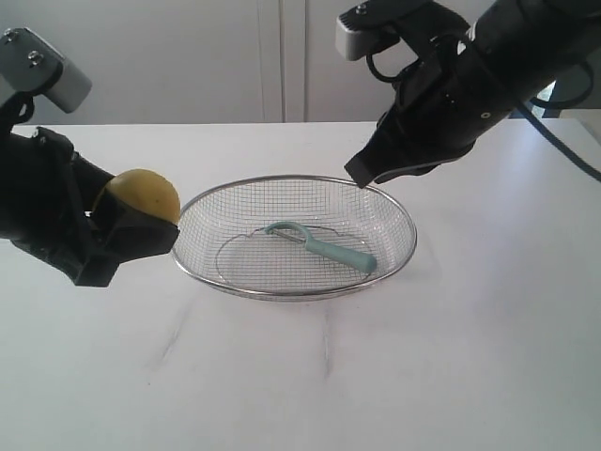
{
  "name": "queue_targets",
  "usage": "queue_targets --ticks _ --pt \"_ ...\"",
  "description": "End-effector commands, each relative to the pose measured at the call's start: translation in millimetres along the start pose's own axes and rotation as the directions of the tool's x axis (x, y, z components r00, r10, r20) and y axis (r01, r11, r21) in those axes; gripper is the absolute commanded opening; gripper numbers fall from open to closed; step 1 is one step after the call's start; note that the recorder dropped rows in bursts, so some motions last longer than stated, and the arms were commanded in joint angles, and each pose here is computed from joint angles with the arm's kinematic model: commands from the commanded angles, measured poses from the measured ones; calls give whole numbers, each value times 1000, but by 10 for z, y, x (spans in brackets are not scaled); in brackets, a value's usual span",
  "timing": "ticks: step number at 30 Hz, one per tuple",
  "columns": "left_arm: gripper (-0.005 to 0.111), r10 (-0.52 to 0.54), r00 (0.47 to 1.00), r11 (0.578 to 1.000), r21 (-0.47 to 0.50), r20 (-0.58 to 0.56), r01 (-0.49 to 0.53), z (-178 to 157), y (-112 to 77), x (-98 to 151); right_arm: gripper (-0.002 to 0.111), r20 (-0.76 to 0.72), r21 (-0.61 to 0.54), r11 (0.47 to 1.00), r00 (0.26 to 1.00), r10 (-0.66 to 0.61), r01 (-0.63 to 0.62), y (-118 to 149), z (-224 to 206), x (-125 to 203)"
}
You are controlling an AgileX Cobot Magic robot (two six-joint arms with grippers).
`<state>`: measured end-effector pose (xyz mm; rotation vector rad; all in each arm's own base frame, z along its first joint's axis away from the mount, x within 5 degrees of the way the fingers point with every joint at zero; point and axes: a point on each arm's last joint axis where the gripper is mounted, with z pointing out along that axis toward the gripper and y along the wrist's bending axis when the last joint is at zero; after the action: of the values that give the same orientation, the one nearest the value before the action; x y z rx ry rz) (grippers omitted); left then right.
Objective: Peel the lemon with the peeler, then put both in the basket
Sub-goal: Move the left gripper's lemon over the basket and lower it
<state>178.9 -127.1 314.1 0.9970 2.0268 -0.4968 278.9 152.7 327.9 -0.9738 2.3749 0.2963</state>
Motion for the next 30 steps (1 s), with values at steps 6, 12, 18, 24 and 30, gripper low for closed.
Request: queue_targets --ticks 6,12,18,24,30 --pt "0 -32 999 999 -22 26 32 81 48 -41 0 16 5 1000 1000 3 -3 6 -36 -13" --pt "0 -52 999 998 -43 2 52 359 206 -151 0 16 5 1000 1000 3 -3 6 -36 -13" --pt "0 -33 997 999 22 -67 34 767 407 -492 0 16 5 1000 1000 3 -3 6 -36 -13" --pt "0 -61 994 998 -5 -93 61 1278 638 -547 0 18 6 1000 1000 3 -3 5 -36 -15" --pt "0 -101 985 994 -61 -138 93 1731 795 -301 0 18 6 1000 1000 3 -3 5 -36 -15"
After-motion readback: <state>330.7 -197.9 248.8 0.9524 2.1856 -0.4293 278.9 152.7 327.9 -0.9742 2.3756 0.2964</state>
